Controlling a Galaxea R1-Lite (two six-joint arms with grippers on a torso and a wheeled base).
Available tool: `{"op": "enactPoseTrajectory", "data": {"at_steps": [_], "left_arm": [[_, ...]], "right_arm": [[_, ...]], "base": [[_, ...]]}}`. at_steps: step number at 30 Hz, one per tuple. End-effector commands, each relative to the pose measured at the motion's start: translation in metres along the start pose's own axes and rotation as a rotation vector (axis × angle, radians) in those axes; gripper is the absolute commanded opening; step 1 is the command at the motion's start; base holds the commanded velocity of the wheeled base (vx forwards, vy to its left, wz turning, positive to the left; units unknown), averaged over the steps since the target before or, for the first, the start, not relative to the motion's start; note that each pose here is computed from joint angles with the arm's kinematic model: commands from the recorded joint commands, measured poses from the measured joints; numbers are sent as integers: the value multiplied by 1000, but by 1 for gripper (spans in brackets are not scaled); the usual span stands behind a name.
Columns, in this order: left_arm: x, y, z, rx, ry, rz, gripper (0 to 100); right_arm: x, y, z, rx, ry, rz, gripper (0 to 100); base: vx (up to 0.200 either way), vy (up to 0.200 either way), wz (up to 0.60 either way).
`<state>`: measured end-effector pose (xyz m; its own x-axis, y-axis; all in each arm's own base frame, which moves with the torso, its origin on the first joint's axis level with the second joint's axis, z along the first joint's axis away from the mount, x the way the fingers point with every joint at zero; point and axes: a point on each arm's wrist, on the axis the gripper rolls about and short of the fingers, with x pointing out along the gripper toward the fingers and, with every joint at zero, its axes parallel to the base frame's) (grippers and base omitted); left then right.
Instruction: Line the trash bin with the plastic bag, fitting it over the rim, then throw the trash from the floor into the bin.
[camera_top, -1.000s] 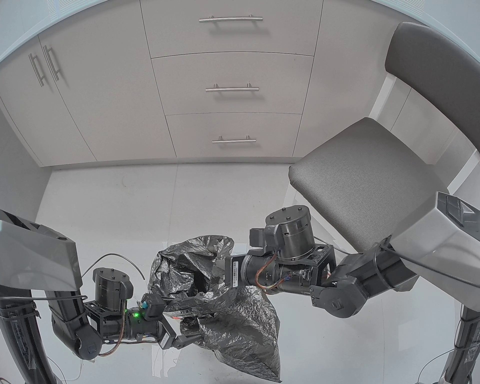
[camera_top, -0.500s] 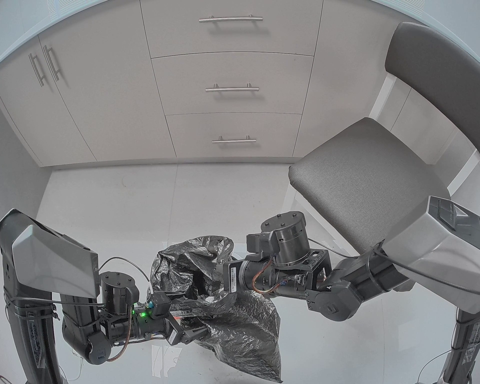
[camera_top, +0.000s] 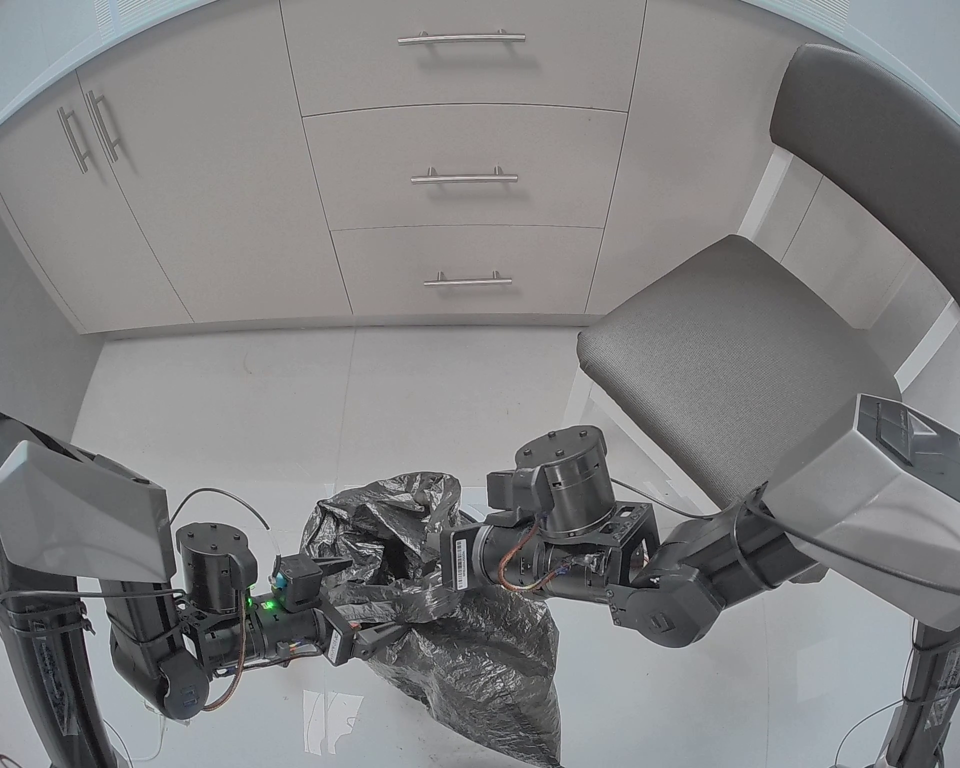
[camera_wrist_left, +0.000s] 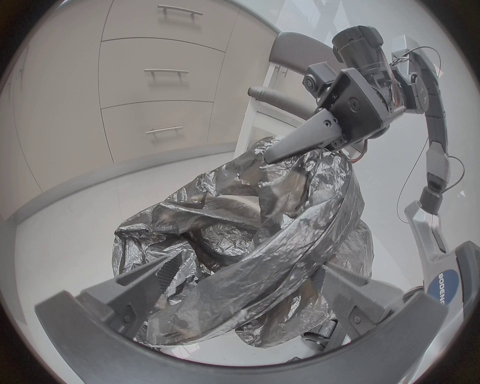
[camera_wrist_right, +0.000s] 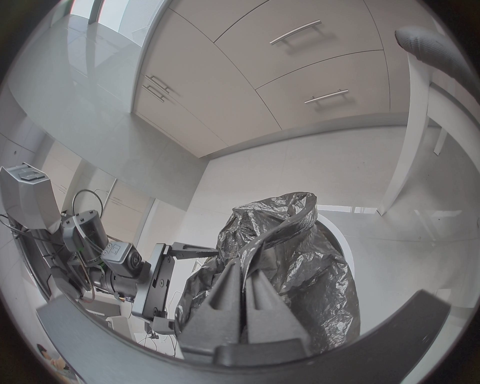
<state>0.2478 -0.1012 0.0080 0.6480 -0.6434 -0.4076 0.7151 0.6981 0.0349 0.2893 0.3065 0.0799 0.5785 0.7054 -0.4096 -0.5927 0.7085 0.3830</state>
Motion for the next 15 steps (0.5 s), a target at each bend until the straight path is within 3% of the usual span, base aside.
{"op": "enactPoseTrajectory", "data": {"at_steps": [1,15], "left_arm": [[-4,1,9,13,-35,11,100],[-10,-2,13,24,-46,14,100]], "right_arm": [[-2,3,1,-2,-2,7,0],[-3,7,0,-6,-1,16,0]], "base": [[0,0,0],[0,0,0]]}}
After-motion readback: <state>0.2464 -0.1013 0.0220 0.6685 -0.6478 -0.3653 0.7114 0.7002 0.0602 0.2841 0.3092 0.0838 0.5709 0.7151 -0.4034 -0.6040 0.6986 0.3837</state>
